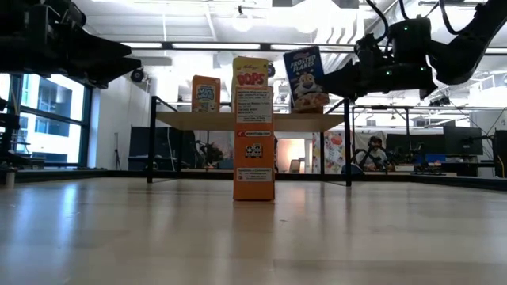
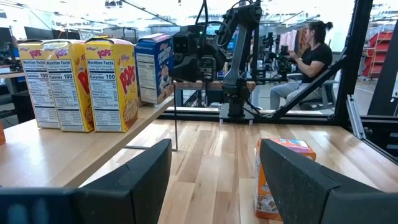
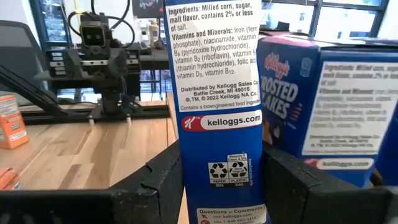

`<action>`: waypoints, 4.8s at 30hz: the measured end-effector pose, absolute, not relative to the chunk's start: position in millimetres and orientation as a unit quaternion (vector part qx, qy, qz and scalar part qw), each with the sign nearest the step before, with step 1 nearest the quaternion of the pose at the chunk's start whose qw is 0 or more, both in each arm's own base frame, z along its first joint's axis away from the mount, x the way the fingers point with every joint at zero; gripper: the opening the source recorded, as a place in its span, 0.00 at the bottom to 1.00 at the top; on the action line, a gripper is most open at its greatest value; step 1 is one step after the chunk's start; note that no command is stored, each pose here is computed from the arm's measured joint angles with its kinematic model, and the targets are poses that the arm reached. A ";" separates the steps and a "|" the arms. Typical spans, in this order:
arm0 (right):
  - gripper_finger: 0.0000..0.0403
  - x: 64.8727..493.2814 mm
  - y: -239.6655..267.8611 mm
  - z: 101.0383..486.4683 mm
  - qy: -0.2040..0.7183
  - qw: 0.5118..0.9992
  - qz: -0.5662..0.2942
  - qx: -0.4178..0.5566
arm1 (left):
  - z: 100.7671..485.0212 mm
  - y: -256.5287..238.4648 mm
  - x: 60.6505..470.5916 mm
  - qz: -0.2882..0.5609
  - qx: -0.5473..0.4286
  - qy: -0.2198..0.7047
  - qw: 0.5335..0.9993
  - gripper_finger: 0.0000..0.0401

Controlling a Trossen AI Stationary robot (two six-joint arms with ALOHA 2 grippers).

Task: Stack cereal on shelf
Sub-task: Put the blue cereal box on the shelf aligned with the other blue cereal boxes, then put the bottom orange cereal box on the shelf aligned with the other orange cereal box

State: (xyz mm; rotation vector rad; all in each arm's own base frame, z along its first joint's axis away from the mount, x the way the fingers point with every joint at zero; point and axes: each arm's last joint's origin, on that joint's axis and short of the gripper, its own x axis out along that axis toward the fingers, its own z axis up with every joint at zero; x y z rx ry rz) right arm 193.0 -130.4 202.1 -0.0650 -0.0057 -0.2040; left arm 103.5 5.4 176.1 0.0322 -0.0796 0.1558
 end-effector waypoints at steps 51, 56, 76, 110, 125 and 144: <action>0.56 179.0 -123.0 203.7 0.064 0.986 -0.150 0.023 | 176.1 5.4 103.5 0.078 0.016 -0.040 0.996 0.59; 0.56 171.6 -118.5 209.2 0.073 0.983 -0.164 0.026 | 176.1 5.4 103.5 0.078 0.016 -0.040 0.996 0.59; 0.56 175.8 -98.7 212.2 0.086 0.981 -0.173 0.028 | 176.0 5.4 103.5 0.078 0.016 -0.039 0.996 0.59; 0.56 180.0 -98.1 215.1 0.058 0.962 -0.262 0.050 | 176.0 5.4 103.5 0.078 0.016 -0.039 0.996 0.59; 0.56 177.6 -94.3 219.5 0.052 0.972 -0.224 0.051 | 176.0 5.4 103.5 0.078 0.016 -0.039 0.996 0.59; 0.56 155.6 -66.0 247.5 0.000 0.988 -0.154 0.014 | 176.1 5.4 103.5 0.078 0.016 -0.039 0.996 0.59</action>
